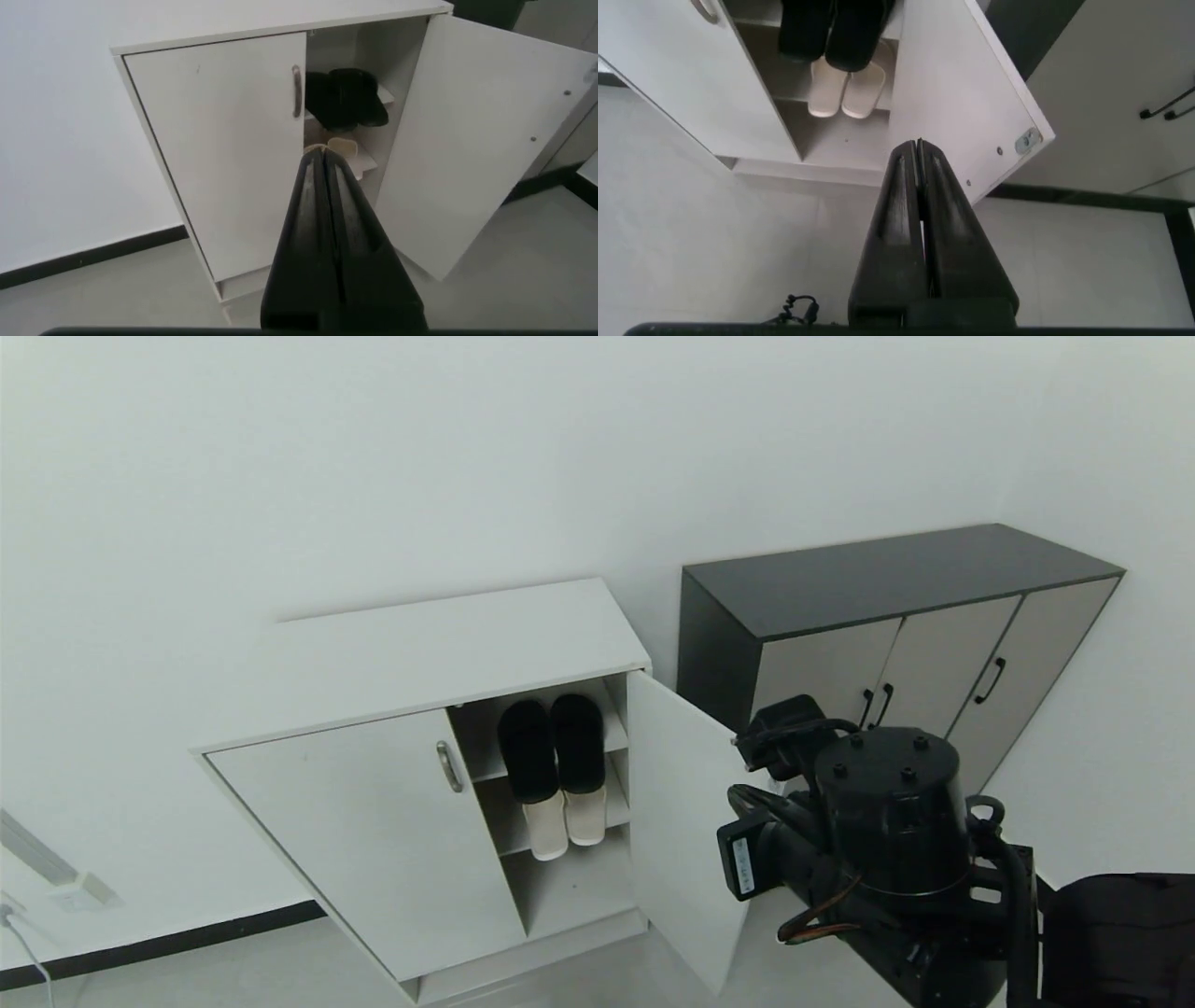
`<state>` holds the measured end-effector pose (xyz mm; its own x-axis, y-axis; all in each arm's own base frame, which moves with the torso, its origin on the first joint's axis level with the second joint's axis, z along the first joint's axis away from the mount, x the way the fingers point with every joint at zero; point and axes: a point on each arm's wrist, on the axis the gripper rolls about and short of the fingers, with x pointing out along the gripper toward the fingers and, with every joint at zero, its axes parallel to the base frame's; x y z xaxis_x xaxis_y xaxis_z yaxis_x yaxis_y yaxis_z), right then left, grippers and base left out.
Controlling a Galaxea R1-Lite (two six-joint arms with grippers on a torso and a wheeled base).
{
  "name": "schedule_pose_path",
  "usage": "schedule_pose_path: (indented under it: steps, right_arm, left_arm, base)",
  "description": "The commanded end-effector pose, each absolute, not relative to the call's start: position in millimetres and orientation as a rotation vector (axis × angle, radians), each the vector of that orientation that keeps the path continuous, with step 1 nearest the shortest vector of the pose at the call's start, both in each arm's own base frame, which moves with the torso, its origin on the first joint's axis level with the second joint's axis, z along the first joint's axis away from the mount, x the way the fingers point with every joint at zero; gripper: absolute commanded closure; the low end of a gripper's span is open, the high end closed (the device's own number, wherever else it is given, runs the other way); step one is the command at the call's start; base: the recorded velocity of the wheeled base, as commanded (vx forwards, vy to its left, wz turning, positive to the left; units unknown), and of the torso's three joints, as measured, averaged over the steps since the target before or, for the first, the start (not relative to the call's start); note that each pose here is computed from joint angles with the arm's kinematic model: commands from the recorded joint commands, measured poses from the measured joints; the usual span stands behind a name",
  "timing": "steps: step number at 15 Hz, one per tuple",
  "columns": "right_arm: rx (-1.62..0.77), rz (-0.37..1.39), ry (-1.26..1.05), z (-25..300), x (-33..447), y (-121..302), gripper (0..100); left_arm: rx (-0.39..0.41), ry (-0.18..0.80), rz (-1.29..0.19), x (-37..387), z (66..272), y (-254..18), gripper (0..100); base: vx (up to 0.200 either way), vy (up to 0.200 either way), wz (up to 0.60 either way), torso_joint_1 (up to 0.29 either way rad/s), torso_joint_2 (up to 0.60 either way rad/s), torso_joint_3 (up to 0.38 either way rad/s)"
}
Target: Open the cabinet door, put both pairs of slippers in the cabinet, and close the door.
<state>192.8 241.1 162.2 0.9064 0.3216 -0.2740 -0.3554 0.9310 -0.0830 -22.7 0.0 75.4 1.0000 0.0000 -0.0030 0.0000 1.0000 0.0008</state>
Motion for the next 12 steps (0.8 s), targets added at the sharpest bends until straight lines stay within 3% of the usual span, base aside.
schedule_pose_path:
  steps: [1, 4, 7, 12]
  right_arm:
    - [-0.136, 0.350, 0.263, 161, 193, 242, 100]
    - [-0.133, 0.337, 0.234, 166, 198, 241, 100]
    - [-0.084, 0.214, 0.201, 178, 244, 228, 100]
    - [-0.051, 0.163, 0.248, 186, 329, 203, 100]
  left_arm:
    - [0.000, 0.005, 0.000, -23, 75, 0, 100]
    - [0.000, 0.003, 0.000, -23, 75, 0, 100]
    - [0.000, 0.003, 0.000, -23, 75, 0, 100]
    - [-0.002, 0.003, 0.002, -23, 75, 0, 100]
  base:
    - [-0.200, 0.000, 0.00, 0.017, 0.00, 0.002]
    - [-0.200, 0.000, 0.00, -0.006, 0.00, -0.004]
    - [0.000, 0.000, 0.00, 0.000, 0.00, 0.000]
    - [0.000, 0.000, 0.00, 0.000, 0.00, 0.000]
